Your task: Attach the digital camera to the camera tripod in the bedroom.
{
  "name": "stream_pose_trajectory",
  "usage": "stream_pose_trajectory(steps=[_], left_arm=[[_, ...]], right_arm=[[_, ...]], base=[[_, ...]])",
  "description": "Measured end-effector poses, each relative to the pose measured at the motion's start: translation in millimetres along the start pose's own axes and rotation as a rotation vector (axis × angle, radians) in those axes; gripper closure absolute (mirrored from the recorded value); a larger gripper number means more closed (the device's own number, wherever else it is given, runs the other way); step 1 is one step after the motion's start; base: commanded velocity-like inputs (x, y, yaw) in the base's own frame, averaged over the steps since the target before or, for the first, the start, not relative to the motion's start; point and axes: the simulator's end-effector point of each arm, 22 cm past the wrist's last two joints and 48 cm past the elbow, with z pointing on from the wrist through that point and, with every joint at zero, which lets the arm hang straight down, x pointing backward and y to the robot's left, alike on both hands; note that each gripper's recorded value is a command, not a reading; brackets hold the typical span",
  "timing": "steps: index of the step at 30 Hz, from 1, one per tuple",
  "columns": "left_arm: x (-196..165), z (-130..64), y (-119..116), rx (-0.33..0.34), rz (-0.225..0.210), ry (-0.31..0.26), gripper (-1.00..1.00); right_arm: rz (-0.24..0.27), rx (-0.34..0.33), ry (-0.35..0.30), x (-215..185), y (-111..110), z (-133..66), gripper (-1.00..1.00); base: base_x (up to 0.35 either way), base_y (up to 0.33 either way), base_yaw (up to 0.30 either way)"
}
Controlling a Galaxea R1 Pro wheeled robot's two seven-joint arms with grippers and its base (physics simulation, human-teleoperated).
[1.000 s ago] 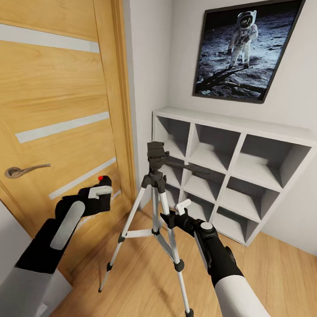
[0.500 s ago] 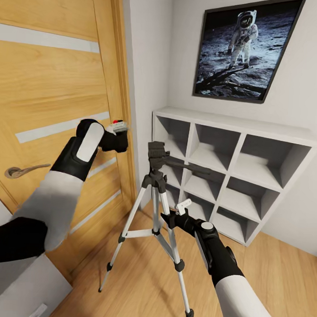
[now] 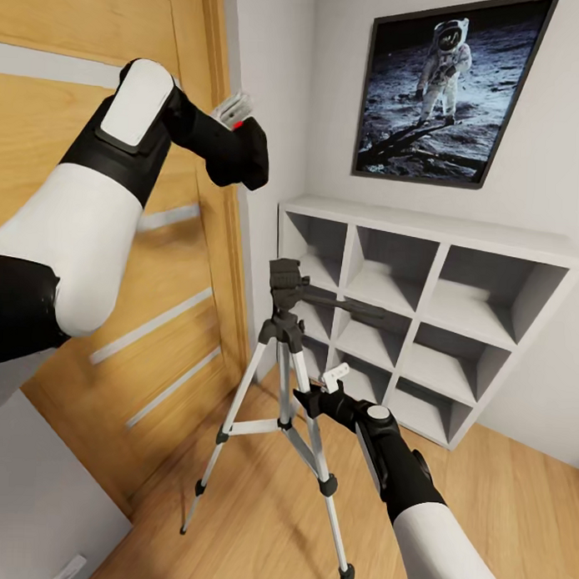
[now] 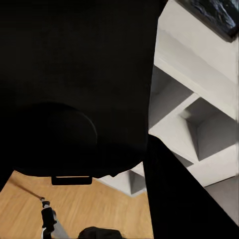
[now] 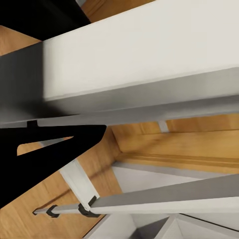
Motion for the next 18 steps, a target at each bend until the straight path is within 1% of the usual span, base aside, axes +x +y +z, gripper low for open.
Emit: stream_pose_trajectory(steps=[5,11,13,17,18], left_arm=[[6.8,3.8,-10.0,0.018,0.001,0.019,1.00],[12.3,7.5,-19.7,0.029,0.011,0.028,1.00],[19.1,11.6,-31.8,0.047,0.013,0.039,1.00],[19.4,12.5,-32.7,0.033,0.025,0.032,1.00],[18.2,11.8,-30.6,0.013,0.033,0.025,1.00]], right_arm=[[0.000,0.000,0.000,0.0,0.0,0.0,1.00],[-0.012,-0.003,-0.008,4.4,0.6,1.8,1.00],[-0.012,-0.002,-0.009,4.5,0.7,1.8,1.00],[-0.012,-0.002,-0.009,4.5,0.7,1.7,1.00],[-0.011,-0.002,-0.009,4.5,0.7,1.7,1.00]], base=[[-0.008,0.000,0.000],[-0.089,-0.019,0.000],[-0.012,-0.003,0.000],[-0.005,-0.001,0.000],[-0.002,0.000,0.000]])
